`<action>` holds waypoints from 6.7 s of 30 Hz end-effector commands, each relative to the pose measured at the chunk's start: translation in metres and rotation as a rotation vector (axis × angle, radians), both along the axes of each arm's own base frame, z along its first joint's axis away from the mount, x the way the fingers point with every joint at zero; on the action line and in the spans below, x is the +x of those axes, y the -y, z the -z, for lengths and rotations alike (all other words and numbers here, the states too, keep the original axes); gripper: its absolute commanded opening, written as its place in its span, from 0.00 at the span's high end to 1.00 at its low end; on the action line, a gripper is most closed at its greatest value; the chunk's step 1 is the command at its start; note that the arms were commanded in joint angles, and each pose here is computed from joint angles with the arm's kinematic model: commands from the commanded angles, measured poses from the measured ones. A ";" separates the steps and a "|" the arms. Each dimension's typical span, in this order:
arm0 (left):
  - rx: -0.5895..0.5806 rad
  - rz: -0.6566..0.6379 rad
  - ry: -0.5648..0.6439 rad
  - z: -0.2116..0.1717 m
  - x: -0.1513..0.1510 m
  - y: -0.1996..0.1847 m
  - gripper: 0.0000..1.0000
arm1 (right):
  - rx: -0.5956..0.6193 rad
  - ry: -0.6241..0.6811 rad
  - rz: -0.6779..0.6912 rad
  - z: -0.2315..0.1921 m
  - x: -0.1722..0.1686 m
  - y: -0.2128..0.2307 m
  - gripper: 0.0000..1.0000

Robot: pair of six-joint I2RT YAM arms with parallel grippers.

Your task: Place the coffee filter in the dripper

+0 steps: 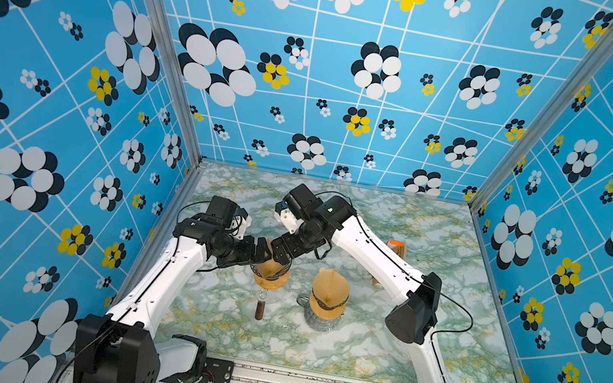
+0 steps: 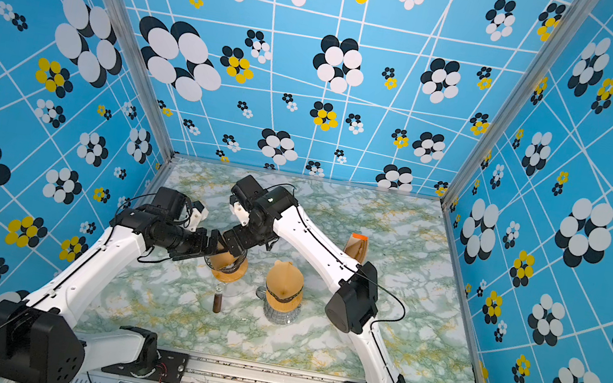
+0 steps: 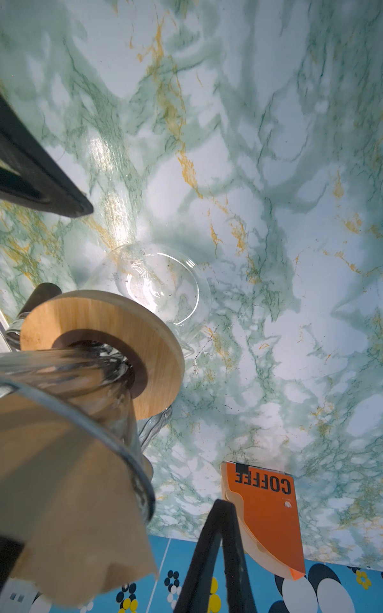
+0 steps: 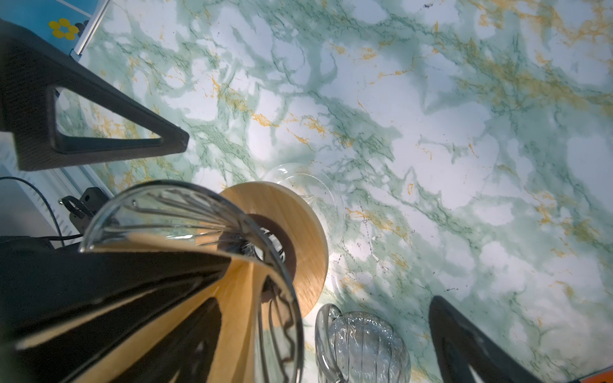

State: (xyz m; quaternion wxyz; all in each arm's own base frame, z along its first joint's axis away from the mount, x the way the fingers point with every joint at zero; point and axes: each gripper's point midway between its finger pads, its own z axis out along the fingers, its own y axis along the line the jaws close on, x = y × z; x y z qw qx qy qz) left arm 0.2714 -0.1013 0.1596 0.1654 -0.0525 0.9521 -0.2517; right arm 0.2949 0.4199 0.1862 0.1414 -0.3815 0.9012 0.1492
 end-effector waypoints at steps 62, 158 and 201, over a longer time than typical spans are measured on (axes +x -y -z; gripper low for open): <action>0.153 0.060 -0.041 0.019 -0.012 0.005 0.01 | -0.064 -0.123 0.171 0.036 0.002 -0.001 0.01; 0.130 -0.071 -0.041 0.020 -0.007 -0.015 0.01 | 0.210 -0.055 0.222 -0.029 -0.007 -0.017 0.02; 0.172 -0.110 0.521 -0.120 0.019 -0.037 0.01 | 0.306 0.496 0.406 -0.136 -0.021 0.164 0.01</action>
